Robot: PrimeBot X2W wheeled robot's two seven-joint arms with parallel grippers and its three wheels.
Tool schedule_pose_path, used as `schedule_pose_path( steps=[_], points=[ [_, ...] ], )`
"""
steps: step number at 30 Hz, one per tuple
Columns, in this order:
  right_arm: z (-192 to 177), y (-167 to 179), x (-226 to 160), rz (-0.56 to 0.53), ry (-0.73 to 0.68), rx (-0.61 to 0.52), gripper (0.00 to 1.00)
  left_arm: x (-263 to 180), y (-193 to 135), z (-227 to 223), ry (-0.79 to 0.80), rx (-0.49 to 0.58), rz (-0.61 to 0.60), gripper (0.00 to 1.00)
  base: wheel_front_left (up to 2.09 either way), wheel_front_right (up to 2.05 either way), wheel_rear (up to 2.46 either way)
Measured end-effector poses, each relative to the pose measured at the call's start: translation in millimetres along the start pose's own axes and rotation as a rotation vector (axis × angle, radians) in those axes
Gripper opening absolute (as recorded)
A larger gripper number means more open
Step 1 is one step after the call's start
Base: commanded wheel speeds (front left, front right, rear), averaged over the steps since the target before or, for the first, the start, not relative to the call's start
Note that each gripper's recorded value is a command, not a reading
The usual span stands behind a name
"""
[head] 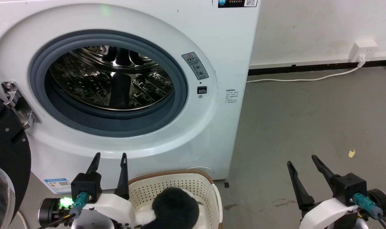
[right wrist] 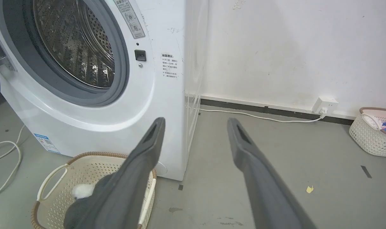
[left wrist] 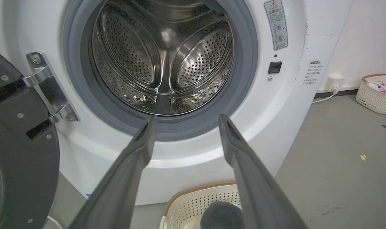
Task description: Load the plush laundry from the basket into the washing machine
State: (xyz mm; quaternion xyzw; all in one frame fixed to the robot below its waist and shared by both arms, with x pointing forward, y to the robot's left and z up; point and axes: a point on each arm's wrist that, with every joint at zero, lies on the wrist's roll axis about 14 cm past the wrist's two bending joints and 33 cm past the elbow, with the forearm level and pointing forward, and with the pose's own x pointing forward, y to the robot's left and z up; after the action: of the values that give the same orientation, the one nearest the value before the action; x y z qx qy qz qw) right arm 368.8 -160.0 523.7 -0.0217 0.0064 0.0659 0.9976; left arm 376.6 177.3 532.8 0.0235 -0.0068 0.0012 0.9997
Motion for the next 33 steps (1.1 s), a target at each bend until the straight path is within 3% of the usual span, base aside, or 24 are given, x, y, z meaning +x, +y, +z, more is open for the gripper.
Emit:
schedule_pose_path(
  steps=[33],
  points=[
    [-4.8,1.1,-2.4,0.001,-0.013,0.08,1.0,-1.2,-20.7,-10.5,0.008,-0.06,-0.041,1.0,0.0,0.0,0.0]
  ],
)
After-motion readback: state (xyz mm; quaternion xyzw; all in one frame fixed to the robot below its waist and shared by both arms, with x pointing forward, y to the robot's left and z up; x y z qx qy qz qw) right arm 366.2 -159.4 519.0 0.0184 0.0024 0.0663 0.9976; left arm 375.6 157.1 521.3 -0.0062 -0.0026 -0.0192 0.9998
